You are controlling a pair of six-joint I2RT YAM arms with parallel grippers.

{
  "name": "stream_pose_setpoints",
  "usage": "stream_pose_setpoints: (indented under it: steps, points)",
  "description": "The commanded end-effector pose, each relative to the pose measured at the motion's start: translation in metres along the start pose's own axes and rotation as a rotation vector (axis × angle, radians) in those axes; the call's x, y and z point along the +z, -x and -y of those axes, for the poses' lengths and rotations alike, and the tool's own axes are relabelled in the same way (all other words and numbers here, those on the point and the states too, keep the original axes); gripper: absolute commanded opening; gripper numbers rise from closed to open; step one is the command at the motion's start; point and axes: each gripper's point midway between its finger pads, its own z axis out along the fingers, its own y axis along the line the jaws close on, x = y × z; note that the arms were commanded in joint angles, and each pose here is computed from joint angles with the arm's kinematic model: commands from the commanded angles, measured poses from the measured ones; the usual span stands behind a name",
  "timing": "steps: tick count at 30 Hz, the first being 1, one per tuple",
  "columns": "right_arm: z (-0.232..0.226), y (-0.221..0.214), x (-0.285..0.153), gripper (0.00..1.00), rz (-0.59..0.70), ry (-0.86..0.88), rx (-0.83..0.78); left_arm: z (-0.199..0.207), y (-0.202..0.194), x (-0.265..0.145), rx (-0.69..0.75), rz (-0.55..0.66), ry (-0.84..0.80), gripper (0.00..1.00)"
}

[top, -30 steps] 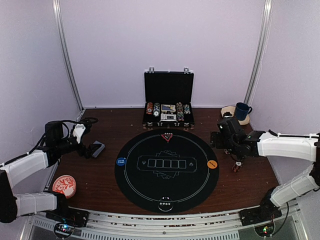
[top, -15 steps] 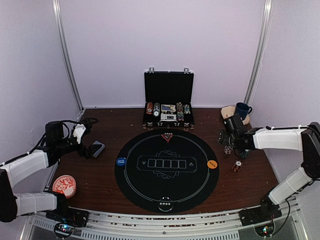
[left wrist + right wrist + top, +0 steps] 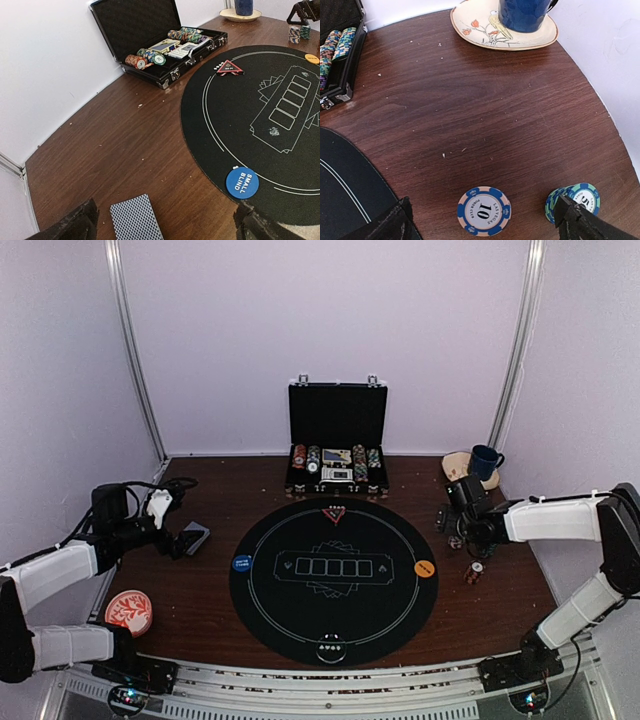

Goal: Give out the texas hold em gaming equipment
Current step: Pick up the pile of poker chips from the pile of poker chips.

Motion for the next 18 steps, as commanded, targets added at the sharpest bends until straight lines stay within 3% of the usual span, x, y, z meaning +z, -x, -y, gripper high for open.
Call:
stream_pose_setpoints:
  steps: [1, 18]
  points:
    - [0.010, 0.007, 0.000, 1.00, 0.033, -0.018, 0.047, -0.004, 0.011, -0.002, 0.039, 0.042, 0.021, 0.98]
    - [0.007, -0.013, 0.022, 0.88, -0.043, -0.009, 0.024, -0.002, 0.009, 0.001, 0.036, 0.039, 0.008, 0.98]
